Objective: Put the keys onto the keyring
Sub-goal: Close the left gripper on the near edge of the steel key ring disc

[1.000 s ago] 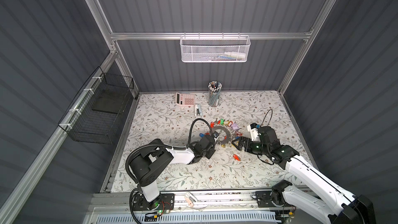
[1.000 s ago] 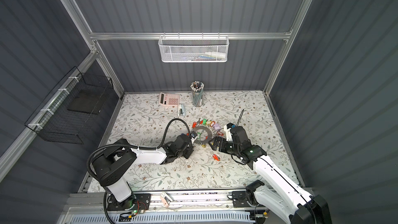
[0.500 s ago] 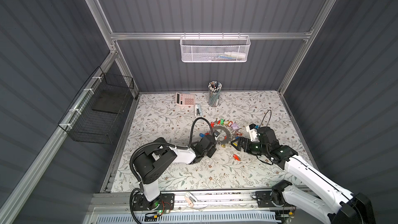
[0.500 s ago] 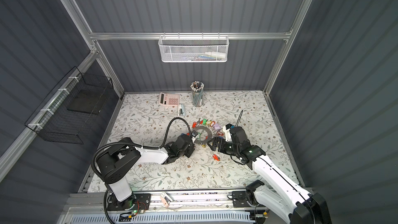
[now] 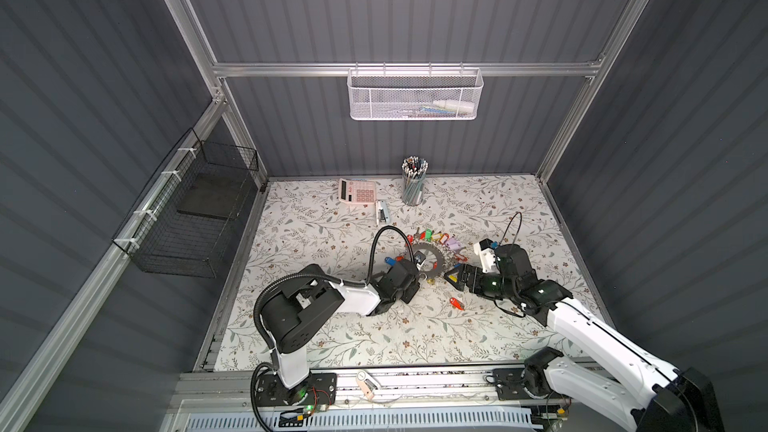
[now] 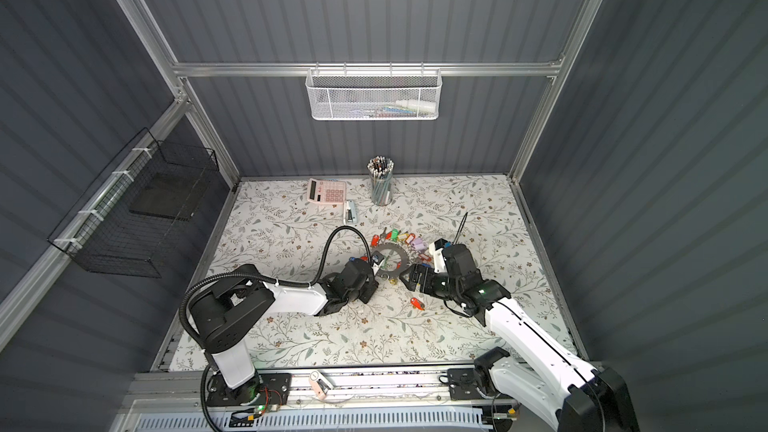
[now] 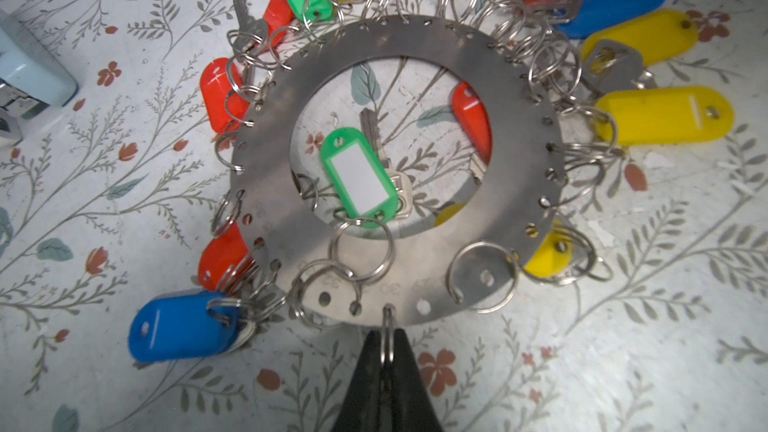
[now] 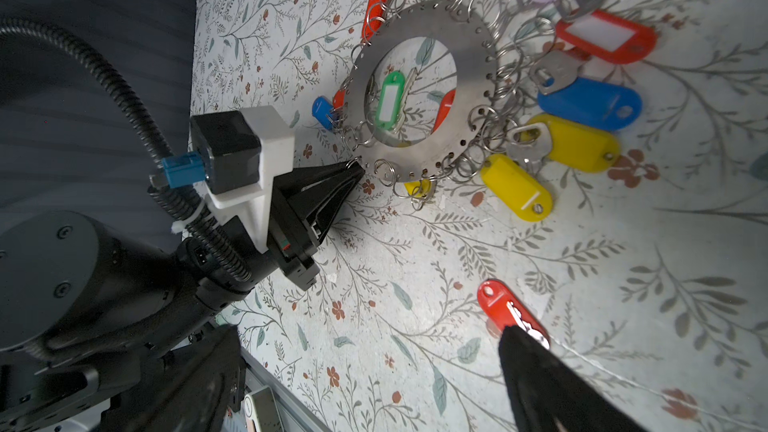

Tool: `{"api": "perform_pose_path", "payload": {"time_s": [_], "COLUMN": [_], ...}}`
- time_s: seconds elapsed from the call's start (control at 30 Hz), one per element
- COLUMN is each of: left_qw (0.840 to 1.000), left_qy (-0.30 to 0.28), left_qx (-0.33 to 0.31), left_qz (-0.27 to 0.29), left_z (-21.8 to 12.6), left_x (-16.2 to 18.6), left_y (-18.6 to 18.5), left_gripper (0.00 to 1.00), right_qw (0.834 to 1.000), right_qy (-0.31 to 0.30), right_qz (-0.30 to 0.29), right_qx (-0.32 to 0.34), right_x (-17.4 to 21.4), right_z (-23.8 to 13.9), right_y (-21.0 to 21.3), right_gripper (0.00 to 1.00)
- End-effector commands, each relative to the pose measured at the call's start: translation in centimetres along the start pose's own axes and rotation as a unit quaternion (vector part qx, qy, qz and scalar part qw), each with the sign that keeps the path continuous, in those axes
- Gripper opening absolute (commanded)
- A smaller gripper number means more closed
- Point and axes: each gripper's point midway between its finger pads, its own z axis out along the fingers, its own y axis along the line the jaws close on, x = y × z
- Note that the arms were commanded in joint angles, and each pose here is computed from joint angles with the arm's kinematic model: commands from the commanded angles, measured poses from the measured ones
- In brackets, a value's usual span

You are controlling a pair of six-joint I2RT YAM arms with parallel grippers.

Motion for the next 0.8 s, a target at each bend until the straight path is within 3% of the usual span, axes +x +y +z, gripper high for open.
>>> {"api": "perform_pose_path", "payload": {"time_s": [0.0,0.53,0.77], "left_qw": [0.999,0.999,0.998], "left_qy": [0.033,0.043,0.006], "left_qx": [0.007,0.014,0.037], "left_qz": [0.001,0.0,-0.047], "left_z": [-0.5,-0.2,-4.3], "left_x": [1.6,1.8,-1.0], "left_y": [-0.2,-0.6,-0.5], "left_gripper": [0.1,0.0,0.0], "right_qw": [1.0,1.0,0.999], "right_qy": [0.002,0.007,-0.032], "right_qz": [-0.001,0.0,-0.029], "right_qx": [-0.007,-0.009,-0.015], "right_x": [0.0,0.0,-2.2], "right_z": [0.4,1.2,0.9], "right_y": [0.2,0.0,1.0], "right_gripper": [0.99,0.99,0.99]}}
